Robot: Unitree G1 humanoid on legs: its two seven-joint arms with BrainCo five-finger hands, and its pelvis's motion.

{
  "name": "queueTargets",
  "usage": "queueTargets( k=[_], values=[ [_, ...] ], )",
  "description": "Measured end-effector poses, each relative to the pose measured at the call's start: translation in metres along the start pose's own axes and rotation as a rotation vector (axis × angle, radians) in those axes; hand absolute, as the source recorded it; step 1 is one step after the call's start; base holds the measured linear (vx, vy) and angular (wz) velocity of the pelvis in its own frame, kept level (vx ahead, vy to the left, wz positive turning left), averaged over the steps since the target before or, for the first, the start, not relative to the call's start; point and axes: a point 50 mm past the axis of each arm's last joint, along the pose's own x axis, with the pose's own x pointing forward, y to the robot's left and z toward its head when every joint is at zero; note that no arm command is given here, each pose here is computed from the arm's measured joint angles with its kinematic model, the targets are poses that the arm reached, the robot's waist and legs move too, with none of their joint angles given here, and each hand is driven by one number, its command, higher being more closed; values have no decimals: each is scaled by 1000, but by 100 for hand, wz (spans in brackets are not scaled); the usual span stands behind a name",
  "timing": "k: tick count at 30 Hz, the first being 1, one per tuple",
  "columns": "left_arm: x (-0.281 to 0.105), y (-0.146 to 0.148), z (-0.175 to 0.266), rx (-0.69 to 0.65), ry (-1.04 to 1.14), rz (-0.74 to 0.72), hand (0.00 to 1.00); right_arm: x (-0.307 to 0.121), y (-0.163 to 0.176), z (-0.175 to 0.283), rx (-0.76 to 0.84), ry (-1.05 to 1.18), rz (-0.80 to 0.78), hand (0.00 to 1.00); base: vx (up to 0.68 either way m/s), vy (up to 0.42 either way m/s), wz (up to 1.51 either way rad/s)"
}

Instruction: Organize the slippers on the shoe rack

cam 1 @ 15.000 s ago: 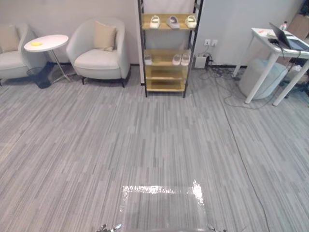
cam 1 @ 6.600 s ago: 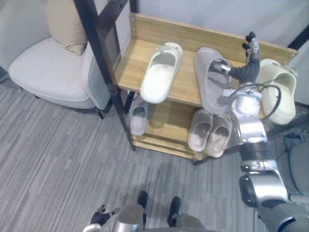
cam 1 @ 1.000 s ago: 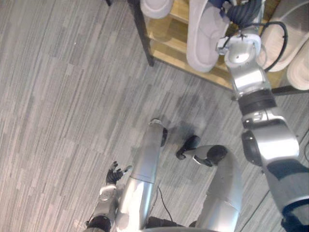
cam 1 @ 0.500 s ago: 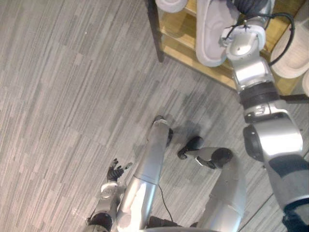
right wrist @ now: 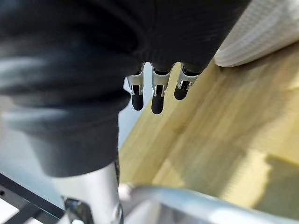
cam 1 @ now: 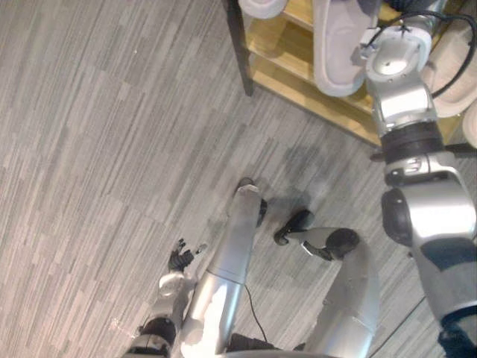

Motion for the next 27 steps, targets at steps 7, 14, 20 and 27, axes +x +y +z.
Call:
queueTargets(
  k=[7,14,20,27],
  values=[
    [-2,6,-8,-43,31,-4,0,4,4,8,116,2,140,0,-18,54,-4],
    [-2,7,-9,-53,38,-13,0,-6,20,8,125,-9,250,0,-18,40,-2],
    [-2,12,-11,-59,54,-4,0,-57,49,-7,276,42,361,0,-6,18,-1],
    [-2,13,-11,-63,64,0,0,-94,58,-26,450,182,340,0,-9,40,-1]
  ],
)
